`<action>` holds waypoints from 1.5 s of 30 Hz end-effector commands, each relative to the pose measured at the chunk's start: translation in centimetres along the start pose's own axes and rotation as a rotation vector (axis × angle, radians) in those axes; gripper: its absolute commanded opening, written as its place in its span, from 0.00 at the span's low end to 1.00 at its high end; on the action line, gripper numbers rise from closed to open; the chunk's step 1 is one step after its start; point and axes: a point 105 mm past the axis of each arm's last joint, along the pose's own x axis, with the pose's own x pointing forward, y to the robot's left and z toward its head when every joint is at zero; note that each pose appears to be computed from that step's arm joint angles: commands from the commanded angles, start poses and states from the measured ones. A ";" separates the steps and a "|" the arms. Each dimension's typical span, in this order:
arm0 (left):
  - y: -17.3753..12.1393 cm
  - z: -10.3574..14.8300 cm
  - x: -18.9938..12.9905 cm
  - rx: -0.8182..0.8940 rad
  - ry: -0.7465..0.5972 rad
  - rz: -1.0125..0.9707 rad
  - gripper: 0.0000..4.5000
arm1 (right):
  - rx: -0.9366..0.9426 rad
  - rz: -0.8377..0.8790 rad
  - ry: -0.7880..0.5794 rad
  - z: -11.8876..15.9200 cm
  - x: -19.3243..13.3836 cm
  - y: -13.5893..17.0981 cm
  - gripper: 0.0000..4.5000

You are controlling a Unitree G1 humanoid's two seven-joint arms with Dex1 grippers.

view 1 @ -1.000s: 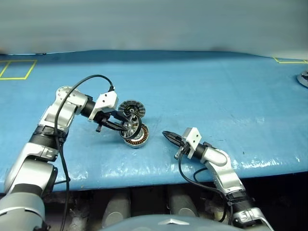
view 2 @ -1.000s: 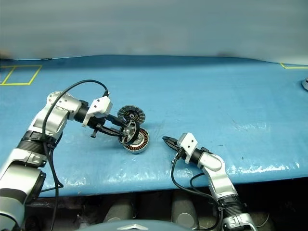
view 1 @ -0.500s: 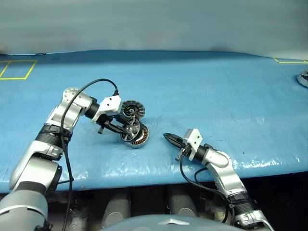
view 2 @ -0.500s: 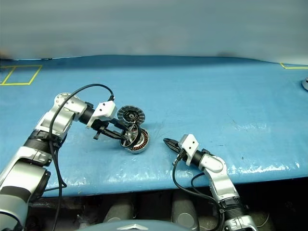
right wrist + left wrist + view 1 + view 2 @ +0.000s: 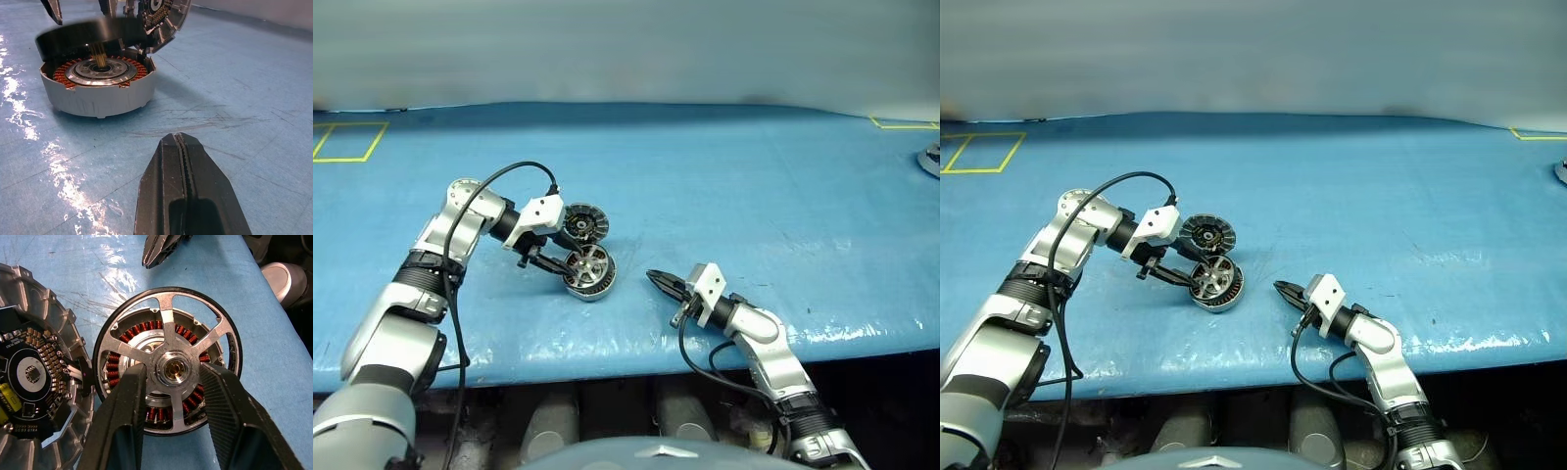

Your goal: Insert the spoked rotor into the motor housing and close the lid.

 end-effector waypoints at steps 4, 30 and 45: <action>0.9 1.6 -1.5 0.072 -0.036 0.085 0.70 | -0.025 -0.017 -0.027 0.8 0.1 -0.4 0.00; -0.6 0.2 1.4 -0.025 -0.119 0.181 0.00 | 0.011 -0.005 0.029 0.1 0.7 -0.7 0.00; -3.5 -3.4 4.7 -0.106 0.019 0.031 0.00 | 0.006 -0.001 -0.070 1.7 0.7 -0.4 0.00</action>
